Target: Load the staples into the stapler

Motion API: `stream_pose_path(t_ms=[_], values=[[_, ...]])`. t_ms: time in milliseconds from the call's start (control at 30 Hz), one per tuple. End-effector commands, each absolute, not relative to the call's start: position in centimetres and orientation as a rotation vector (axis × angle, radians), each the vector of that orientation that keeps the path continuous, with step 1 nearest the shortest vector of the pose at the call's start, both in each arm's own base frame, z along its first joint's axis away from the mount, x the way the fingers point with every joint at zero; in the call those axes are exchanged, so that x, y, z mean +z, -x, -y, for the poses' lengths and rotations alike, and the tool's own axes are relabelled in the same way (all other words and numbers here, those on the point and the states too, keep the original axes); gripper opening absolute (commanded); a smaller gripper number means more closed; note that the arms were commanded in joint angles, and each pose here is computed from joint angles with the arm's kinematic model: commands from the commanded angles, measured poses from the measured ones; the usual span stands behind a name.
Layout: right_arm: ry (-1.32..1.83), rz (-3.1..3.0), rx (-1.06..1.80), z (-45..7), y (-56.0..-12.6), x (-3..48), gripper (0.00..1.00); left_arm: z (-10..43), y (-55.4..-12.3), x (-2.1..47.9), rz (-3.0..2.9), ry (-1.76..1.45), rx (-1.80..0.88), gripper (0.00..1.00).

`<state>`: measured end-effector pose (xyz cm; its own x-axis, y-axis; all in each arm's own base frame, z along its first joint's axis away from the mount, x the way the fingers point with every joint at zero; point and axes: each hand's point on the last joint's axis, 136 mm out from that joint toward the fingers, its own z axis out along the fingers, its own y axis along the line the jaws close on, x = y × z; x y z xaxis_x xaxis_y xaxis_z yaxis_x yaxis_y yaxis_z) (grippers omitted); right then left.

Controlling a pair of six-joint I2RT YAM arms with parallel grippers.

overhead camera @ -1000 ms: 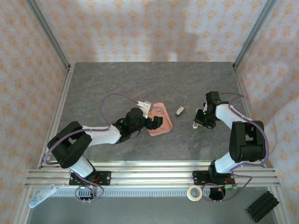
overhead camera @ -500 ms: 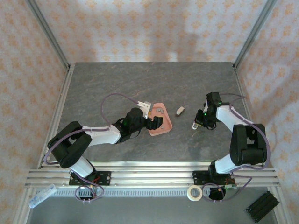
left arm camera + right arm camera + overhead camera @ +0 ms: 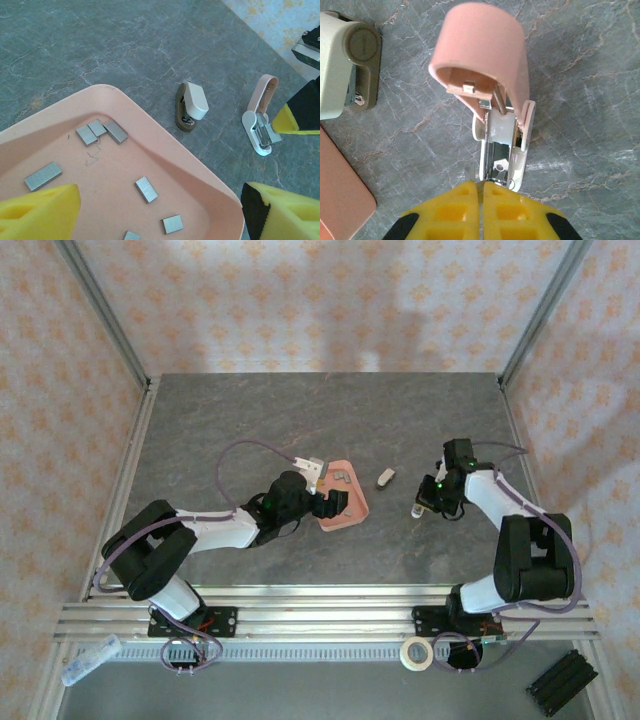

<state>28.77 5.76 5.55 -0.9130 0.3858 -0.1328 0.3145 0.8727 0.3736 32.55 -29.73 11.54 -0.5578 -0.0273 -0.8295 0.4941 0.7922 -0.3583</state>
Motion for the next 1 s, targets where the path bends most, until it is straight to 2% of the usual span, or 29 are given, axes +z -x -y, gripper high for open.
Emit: stream_pose_path(t_ms=[0, 567, 733, 967], values=[[-0.551, -2.821, 0.538, -5.9, -28.6, 5.9, 0.08, 29.7, -32.7, 13.0, -2.020, -0.357, -0.698, 0.84], [-0.590, -2.792, 0.545, -5.9, -28.2, 6.2, 0.07, 30.0, -32.8, 13.1, -2.014, -0.364, -0.709, 0.84], [-0.558, -2.754, 0.716, -7.8, -28.3, 7.3, 0.07, 30.1, -32.9, 13.2, -2.010, -0.366, -0.710, 0.84], [-0.340, -2.802, 0.865, -11.9, -26.2, 8.0, 0.08, 29.9, -32.9, 13.4, -2.004, -0.360, -0.707, 0.84]])
